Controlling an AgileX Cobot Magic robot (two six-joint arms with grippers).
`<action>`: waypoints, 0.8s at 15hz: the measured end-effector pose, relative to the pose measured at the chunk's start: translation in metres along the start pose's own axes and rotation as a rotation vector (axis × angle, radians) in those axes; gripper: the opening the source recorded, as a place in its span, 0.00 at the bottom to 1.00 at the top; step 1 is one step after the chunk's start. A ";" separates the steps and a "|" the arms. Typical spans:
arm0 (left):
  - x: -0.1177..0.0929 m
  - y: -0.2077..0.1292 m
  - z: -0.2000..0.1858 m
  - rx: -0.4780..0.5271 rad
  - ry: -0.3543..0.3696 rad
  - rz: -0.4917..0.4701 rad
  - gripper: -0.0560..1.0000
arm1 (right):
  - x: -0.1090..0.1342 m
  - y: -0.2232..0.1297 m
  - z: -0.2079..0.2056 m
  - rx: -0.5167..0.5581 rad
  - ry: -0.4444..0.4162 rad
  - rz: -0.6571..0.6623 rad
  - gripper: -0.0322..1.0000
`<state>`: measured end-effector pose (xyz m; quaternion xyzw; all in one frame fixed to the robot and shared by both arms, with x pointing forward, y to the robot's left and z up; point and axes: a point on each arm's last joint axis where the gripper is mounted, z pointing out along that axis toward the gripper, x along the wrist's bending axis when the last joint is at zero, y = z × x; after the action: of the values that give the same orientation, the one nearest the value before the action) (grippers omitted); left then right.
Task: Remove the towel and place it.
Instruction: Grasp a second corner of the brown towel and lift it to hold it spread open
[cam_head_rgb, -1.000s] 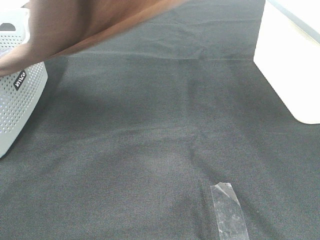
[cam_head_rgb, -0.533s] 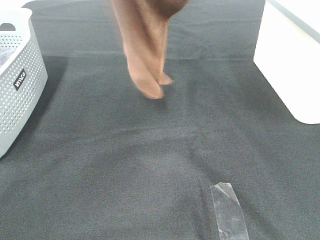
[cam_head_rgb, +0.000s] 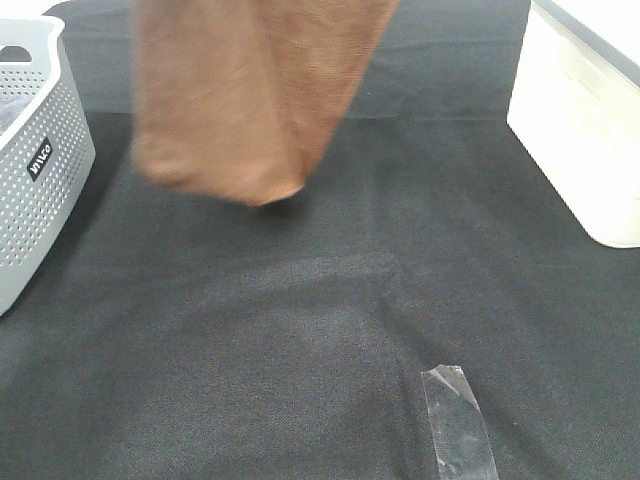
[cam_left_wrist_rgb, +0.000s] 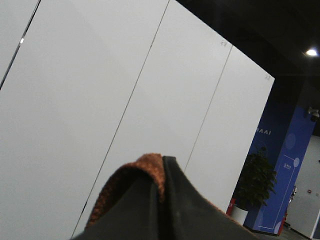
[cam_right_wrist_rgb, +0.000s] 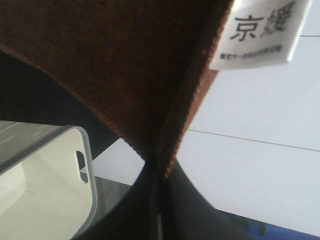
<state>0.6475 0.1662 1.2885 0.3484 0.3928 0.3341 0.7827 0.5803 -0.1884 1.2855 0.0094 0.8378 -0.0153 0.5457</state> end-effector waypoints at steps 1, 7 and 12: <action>0.005 -0.006 0.002 0.006 0.012 -0.023 0.05 | -0.003 0.000 0.003 0.007 -0.041 0.005 0.03; 0.017 -0.016 0.009 -0.119 -0.013 -0.094 0.05 | -0.011 0.011 0.025 -0.025 -0.192 0.147 0.03; 0.031 -0.039 0.016 -0.198 -0.027 -0.124 0.05 | -0.029 0.012 0.020 -0.085 -0.403 0.300 0.03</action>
<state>0.6847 0.1654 1.2523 0.2489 0.3682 0.3175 0.8377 0.6106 -0.1770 1.3043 0.1075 0.7013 0.0997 0.6976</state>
